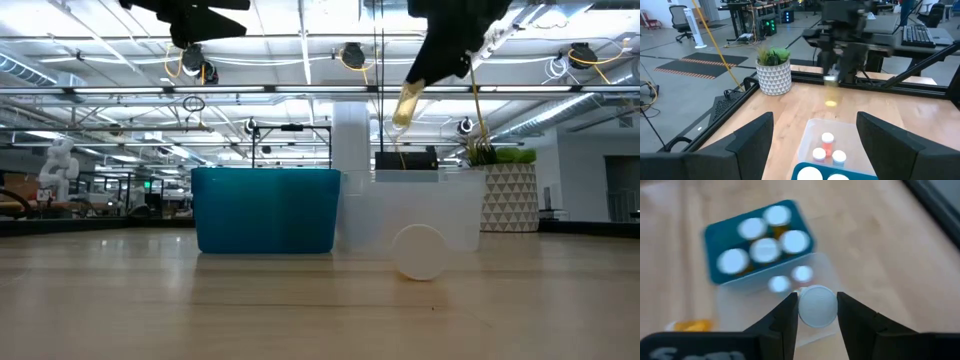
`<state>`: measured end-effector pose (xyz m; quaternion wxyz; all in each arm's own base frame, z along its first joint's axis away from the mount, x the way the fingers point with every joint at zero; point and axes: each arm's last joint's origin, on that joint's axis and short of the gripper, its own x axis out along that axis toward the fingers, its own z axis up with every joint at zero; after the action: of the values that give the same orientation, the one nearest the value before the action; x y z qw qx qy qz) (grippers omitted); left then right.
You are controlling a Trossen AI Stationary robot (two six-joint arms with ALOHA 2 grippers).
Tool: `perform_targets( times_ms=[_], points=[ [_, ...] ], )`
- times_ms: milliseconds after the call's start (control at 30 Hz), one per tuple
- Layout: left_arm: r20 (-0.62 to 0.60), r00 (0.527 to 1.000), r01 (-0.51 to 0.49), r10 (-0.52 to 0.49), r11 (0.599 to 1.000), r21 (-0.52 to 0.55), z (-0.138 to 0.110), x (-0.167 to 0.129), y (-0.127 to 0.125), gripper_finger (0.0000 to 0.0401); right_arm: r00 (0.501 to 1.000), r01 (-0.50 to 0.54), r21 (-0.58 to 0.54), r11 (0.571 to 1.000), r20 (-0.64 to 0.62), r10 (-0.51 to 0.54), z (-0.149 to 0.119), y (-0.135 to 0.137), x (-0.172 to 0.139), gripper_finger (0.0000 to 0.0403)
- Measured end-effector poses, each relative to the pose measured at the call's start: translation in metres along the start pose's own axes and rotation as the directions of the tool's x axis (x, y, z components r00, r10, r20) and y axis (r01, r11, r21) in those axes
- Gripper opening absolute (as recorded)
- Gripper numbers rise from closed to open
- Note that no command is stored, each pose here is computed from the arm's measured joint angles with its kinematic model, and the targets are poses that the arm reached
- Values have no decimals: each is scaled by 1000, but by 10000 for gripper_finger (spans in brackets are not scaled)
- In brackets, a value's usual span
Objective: Pick and place medicine bottles into bin by pill shape (circle, oval)
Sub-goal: Put the small yellow pill bottle into the transparent bin
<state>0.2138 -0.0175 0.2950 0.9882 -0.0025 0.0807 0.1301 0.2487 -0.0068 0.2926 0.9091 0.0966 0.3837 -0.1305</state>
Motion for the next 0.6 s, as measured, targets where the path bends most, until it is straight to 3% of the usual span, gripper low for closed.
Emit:
perform_targets(
  times_ms=[267, 600],
  points=[
    [2, 1000, 9, -9, 1000, 1, 0, -1, -2, 285, 998, -66, -33, 997, -25, 65, -12, 42, 9, 116],
    [0, 1000, 10, -10, 1000, -2, 0, -1, -2, 285, 984, -16, -61, 998, -176, 5, -29, 60, 65, 116]
  ],
)
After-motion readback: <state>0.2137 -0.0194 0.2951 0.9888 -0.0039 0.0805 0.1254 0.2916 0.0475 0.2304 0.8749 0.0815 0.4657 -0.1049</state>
